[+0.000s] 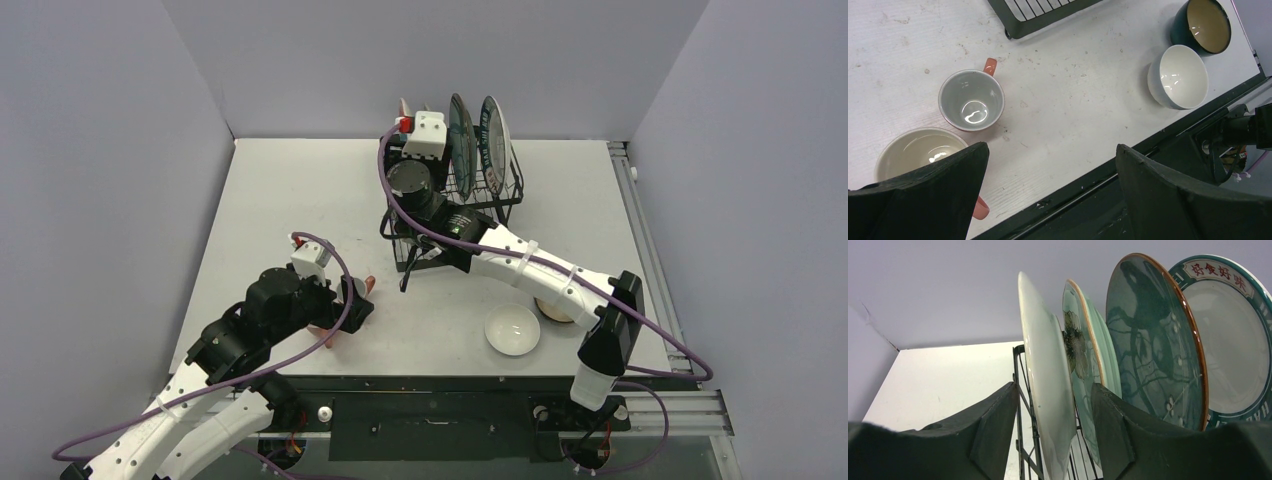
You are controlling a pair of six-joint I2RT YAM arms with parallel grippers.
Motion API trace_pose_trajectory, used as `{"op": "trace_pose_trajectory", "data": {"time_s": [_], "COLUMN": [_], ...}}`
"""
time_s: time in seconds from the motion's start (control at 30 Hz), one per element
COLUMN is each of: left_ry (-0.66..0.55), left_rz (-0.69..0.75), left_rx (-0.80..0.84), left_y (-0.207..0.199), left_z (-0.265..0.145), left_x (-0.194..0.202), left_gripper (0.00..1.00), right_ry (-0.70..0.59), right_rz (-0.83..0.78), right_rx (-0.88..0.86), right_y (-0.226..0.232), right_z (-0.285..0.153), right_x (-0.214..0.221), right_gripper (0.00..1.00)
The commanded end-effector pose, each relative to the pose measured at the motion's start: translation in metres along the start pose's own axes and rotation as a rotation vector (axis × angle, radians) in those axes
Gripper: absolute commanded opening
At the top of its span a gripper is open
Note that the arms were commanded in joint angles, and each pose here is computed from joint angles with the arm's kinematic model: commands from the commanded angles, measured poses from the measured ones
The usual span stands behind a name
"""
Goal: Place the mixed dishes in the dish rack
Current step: Insert the plate into the dish rack, then pick up the cup at the corner of the board.
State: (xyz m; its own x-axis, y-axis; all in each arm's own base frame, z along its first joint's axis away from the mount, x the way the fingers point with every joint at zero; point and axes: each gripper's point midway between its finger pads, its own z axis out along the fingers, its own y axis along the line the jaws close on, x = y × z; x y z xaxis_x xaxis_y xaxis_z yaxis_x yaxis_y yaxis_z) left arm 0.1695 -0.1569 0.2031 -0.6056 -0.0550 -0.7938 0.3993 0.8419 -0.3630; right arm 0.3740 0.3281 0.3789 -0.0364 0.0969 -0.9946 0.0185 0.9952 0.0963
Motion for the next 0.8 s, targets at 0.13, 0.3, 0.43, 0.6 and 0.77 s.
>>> {"op": "trace_pose_trajectory", "data": {"time_s": [0.13, 0.3, 0.43, 0.6, 0.77], "left_ry": [-0.054, -0.052, -0.052, -0.054, -0.052], "left_rz": [0.008, 0.008, 0.007, 0.003, 0.002], "left_rx": [0.036, 0.033, 0.031, 0.024, 0.033], "left_y": [-0.008, -0.007, -0.007, -0.006, -0.007], "left_z": [0.000, 0.000, 0.001, 0.000, 0.000], "left_x": [-0.015, -0.015, -0.015, -0.015, -0.015], "left_gripper": [0.96, 0.96, 0.96, 0.96, 0.96], "right_ry": [-0.055, -0.037, -0.029, -0.018, 0.007], "right_rz": [0.109, 0.115, 0.130, 0.167, 0.183], "right_rx": [-0.009, -0.070, -0.099, -0.133, -0.166], "right_y": [-0.019, -0.018, -0.024, -0.042, -0.060], "right_z": [-0.019, -0.028, -0.037, -0.051, -0.066], "right_x": [-0.061, -0.072, -0.080, -0.088, -0.091], "right_gripper": [0.52, 0.52, 0.53, 0.53, 0.53]}}
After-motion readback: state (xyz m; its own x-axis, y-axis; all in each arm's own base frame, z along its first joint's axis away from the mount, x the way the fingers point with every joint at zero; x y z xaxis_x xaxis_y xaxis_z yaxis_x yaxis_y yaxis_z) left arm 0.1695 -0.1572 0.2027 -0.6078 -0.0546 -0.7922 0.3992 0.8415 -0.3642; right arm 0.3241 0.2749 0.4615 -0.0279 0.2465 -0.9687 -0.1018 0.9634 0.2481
